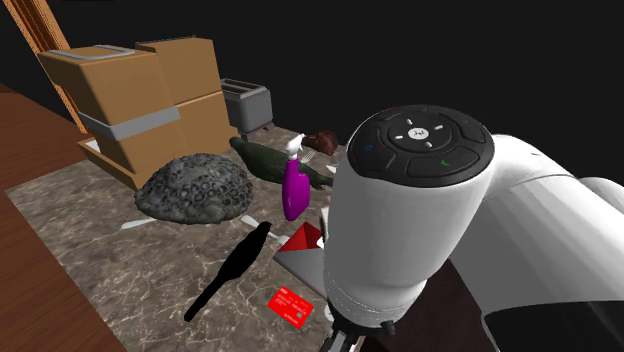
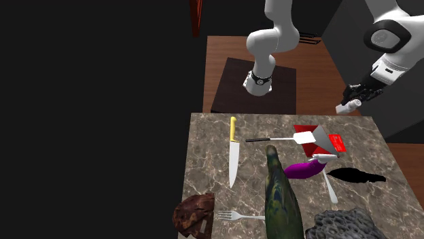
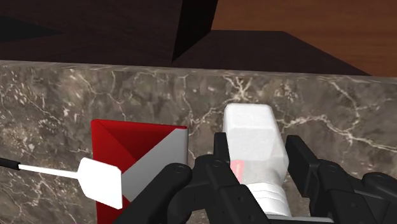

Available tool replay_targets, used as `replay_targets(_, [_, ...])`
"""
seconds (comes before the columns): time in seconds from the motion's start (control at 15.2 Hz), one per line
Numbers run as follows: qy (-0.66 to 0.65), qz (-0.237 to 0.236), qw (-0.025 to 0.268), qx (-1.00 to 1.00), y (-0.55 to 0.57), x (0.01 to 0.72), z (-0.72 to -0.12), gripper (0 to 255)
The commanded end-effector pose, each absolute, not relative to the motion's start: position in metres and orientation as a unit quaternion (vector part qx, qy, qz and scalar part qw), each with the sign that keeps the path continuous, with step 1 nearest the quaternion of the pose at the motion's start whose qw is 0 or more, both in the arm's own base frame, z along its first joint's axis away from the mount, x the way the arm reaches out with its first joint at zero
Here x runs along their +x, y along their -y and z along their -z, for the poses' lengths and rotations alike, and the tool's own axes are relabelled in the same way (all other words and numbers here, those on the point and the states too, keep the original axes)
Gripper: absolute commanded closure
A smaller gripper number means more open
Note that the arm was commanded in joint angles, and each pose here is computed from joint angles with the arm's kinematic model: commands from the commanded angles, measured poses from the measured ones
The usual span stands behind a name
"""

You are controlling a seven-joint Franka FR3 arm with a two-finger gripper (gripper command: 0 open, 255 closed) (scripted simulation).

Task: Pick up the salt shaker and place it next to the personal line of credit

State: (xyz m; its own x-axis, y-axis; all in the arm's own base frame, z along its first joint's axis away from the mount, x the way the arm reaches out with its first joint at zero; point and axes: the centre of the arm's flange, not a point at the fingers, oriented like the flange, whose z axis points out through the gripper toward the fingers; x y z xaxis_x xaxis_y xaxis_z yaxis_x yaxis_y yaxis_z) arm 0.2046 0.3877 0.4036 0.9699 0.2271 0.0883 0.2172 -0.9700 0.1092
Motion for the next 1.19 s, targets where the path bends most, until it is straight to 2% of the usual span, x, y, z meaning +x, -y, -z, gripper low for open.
replay_targets(0.0, [-0.112,-0.050,0.049,0.991,-0.389,0.204,-0.394,255])
replay_targets(0.53, [-0.112,-0.050,0.049,0.991,-0.389,0.204,-0.351,255])
replay_targets(1.06, [-0.112,-0.050,0.049,0.991,-0.389,0.204,-0.350,255])
replay_targets(1.12, [-0.112,-0.050,0.049,0.991,-0.389,0.204,-0.350,0])
